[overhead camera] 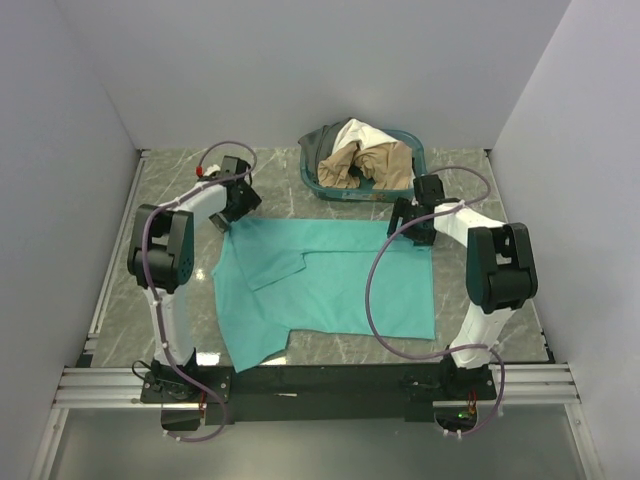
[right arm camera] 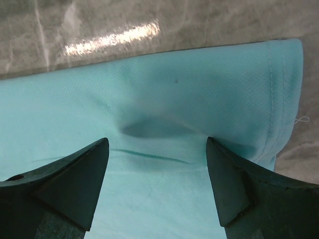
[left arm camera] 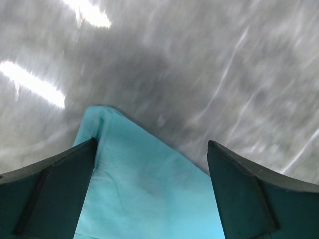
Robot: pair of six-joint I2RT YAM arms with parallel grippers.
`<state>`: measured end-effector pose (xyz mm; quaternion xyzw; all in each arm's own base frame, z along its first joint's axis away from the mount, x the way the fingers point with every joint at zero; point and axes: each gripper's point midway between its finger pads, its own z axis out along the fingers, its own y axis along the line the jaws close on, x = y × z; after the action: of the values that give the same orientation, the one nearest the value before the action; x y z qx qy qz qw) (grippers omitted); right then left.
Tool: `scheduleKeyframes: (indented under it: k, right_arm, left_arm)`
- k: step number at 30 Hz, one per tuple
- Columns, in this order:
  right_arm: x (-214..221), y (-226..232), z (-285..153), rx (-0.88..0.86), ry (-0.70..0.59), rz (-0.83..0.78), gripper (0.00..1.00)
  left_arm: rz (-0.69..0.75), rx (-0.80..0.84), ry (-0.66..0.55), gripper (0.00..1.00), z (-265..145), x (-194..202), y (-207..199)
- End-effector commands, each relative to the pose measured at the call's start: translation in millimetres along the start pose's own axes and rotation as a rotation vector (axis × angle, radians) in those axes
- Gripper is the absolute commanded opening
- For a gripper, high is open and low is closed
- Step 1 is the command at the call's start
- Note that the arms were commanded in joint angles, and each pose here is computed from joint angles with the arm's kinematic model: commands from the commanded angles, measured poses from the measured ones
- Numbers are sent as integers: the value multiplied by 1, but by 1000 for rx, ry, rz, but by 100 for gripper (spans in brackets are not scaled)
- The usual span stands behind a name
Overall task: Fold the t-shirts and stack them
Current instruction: Fold the tshirt
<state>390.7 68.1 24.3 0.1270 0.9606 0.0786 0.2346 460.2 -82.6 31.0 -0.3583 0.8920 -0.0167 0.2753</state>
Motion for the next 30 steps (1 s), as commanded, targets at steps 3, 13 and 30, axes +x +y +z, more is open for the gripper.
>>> scheduleKeyframes:
  k: [3,13,30]
  right_arm:
    - [-35,5,6,-1,-83,-10,85]
    - [-66,12,-47,11,-231,-25,87]
    - [17,-29,-95,41,-324,142,91]
  left_arm:
    - [1,-63,-2,99,27,-24,4]
    - [-28,-2,-122,99,-58,-85,-19]
    - [139,-87,103,99,-202,188,118]
